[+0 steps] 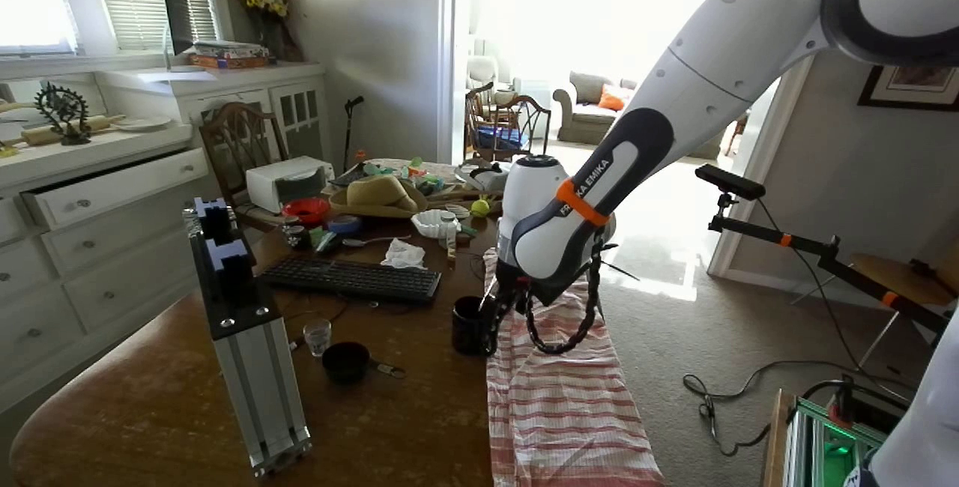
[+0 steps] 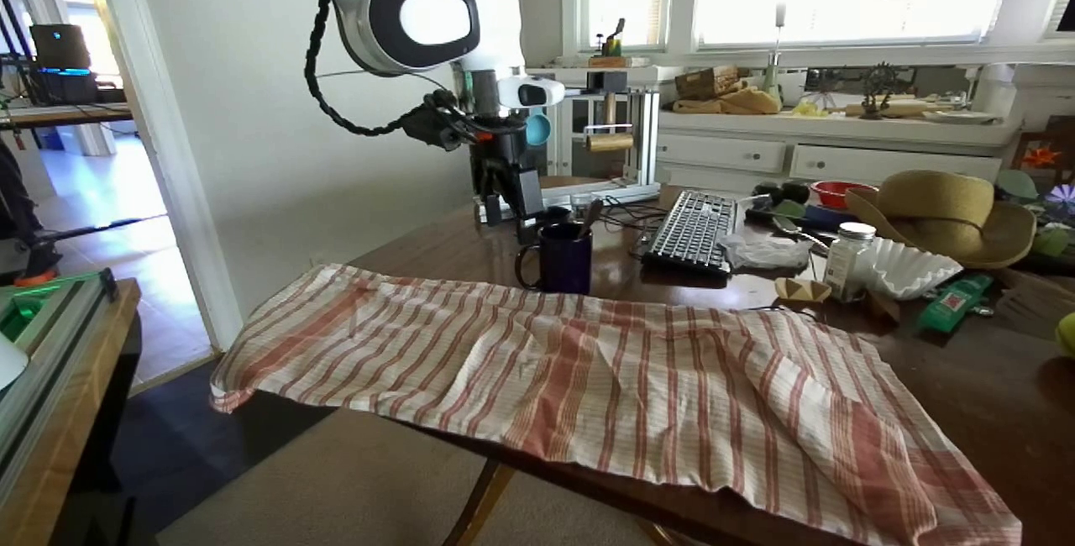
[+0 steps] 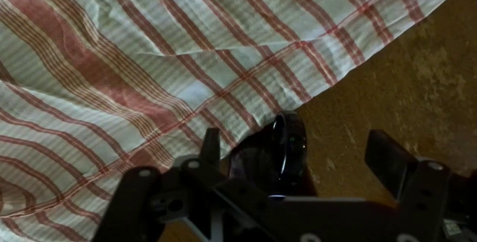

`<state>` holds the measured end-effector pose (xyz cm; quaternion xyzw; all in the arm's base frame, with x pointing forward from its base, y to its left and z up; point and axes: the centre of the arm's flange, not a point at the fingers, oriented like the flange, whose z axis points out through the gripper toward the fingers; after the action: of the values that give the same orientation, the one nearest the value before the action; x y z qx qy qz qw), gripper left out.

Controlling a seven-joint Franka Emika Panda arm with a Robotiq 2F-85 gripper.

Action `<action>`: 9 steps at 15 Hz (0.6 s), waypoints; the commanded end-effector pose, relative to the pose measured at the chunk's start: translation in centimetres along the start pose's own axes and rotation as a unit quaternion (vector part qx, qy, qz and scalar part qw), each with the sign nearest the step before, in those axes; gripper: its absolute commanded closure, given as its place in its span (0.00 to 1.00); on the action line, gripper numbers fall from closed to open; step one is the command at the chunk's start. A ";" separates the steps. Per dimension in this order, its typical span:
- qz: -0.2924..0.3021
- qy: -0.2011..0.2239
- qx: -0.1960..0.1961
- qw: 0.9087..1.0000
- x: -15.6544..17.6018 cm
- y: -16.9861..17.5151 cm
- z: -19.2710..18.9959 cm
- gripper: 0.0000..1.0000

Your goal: Put the spoon in the cup, then move the cup backwards

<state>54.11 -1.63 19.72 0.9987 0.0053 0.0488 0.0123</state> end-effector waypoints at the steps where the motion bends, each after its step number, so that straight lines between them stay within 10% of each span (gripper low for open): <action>1: 0.021 0.020 0.005 1.000 1.4 0.0 2.5 0.00; 4: 0.024 0.023 0.005 0.999 1.8 -0.2 3.5 0.00; 9: 0.027 0.030 0.007 0.999 2.2 -0.3 4.4 0.51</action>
<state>55.95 -1.70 16.71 0.9976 -0.0073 0.0678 0.0093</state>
